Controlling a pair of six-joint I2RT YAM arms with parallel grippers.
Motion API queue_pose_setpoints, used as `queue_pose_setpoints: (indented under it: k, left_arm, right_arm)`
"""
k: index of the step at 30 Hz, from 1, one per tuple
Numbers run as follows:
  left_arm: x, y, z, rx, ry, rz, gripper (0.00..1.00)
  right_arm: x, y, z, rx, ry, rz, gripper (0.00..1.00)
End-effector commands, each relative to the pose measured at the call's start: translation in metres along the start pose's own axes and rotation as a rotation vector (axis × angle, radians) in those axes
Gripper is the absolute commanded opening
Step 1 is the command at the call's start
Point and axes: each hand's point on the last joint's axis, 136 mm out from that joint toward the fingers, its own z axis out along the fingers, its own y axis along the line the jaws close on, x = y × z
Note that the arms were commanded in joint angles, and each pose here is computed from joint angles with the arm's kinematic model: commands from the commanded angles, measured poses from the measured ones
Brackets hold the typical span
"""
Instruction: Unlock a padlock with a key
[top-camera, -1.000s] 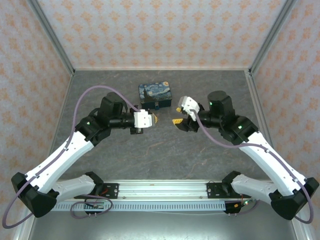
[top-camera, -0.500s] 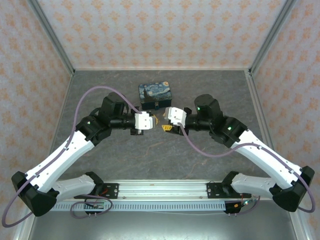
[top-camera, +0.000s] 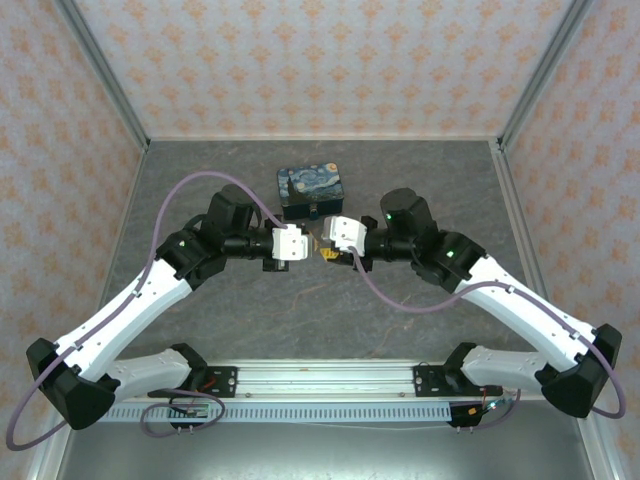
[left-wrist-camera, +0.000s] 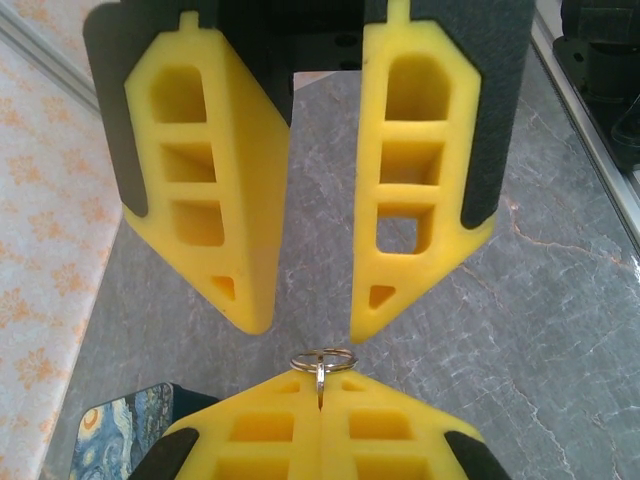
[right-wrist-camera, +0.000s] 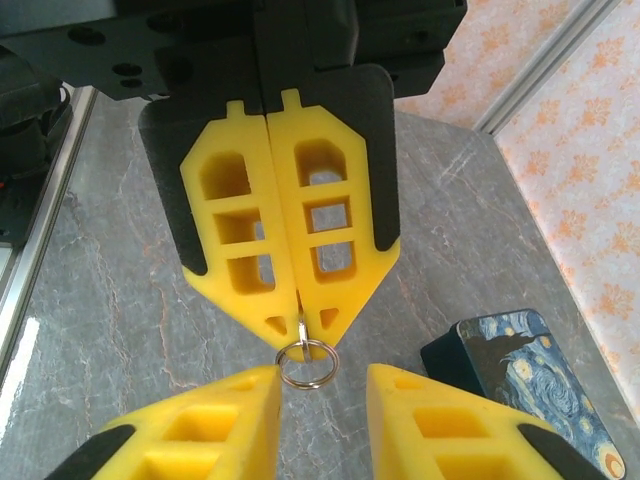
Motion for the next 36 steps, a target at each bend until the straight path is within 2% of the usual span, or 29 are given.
queue_pose_setpoints:
  k: [1, 11, 25, 29, 36]
  left_arm:
    - [-0.01, -0.001, -0.003, 0.016, -0.021, 0.03, 0.0]
    - [-0.009, -0.003, -0.002, 0.028, -0.016, 0.033, 0.0]
    - [-0.003, -0.008, 0.004, 0.068, 0.021, 0.041, 0.0]
    - [-0.005, -0.008, 0.003, 0.069, 0.016, 0.046, 0.0]
    - [-0.008, -0.007, 0.0, 0.046, 0.002, 0.06, 0.0]
  right_arm:
    - [-0.016, -0.002, -0.001, -0.003, -0.053, -0.039, 0.27]
    - [-0.019, -0.001, 0.005, -0.031, -0.061, -0.033, 0.21]
    - [-0.026, 0.003, 0.005, -0.073, -0.087, -0.035, 0.2]
    - [-0.028, 0.003, 0.004, -0.075, -0.086, -0.032, 0.15]
    - [-0.008, 0.005, 0.011, -0.073, -0.016, -0.009, 0.18]
